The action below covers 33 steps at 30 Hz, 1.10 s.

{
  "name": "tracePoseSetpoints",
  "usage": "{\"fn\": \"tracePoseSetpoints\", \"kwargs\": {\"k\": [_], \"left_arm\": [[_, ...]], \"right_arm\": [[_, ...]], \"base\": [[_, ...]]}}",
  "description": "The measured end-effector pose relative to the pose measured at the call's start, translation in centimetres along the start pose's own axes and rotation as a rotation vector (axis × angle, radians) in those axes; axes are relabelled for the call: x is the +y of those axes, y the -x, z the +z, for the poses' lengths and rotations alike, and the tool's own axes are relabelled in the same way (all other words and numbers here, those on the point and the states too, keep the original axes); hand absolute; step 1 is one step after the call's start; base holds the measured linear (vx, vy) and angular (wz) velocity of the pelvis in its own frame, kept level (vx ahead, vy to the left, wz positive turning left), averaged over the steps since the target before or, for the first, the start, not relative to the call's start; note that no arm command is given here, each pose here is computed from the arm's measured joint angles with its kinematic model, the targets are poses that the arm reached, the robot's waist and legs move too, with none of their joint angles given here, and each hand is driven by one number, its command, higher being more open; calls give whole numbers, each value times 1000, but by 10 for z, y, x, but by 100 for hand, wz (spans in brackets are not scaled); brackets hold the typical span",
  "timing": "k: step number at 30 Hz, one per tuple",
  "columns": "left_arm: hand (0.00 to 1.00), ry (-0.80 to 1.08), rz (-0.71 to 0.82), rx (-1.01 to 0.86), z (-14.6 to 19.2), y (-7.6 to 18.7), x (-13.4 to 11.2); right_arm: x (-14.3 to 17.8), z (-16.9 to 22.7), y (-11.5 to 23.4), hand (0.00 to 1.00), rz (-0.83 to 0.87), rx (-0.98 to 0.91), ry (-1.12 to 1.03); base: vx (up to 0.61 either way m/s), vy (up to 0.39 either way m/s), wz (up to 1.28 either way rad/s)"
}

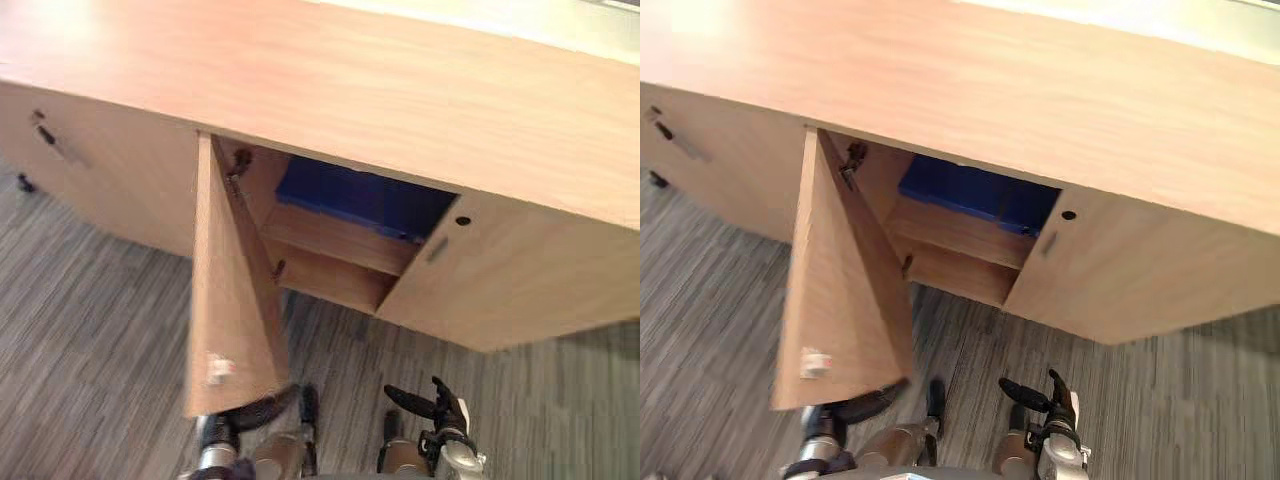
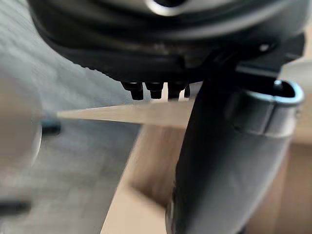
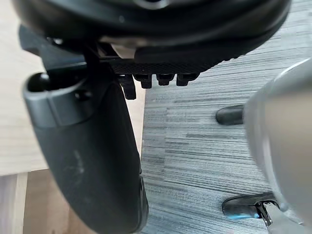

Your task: Walk over to the cabinet, pick up the folder, carry it to the office cabinet, place the folder inside the office cabinet, then close the office cabinet door

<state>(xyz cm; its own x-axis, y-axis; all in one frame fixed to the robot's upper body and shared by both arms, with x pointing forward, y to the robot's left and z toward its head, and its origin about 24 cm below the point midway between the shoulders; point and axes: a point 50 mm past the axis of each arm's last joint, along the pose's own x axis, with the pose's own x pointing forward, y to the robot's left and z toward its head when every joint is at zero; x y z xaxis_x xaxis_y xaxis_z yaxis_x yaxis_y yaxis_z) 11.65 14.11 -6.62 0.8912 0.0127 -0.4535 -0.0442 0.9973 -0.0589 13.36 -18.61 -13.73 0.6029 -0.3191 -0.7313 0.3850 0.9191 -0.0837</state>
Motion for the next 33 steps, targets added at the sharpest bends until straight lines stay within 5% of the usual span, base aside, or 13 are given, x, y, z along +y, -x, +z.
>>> {"fn": "tracePoseSetpoints", "kwargs": {"k": [9, 18, 25, 33], "left_arm": [[100, -123, 9, -240, 81, -80, -7], [100, -270, 219, -222, 100, -105, 52], [100, -292, 120, -213, 91, -96, 47], [100, -160, 62, -11, 17, -43, 47]], "right_arm": [[-6, -9, 4, 100, 0, 20, 31], [-26, -8, 1, 100, -21, 23, 72], [-36, -11, 1, 100, -43, 38, 64], [-45, -20, 5, 100, -72, 76, 47]], "base": [[67, 44, -67], [116, -105, -15], [-78, -25, -2], [-42, -7, -10]]}}
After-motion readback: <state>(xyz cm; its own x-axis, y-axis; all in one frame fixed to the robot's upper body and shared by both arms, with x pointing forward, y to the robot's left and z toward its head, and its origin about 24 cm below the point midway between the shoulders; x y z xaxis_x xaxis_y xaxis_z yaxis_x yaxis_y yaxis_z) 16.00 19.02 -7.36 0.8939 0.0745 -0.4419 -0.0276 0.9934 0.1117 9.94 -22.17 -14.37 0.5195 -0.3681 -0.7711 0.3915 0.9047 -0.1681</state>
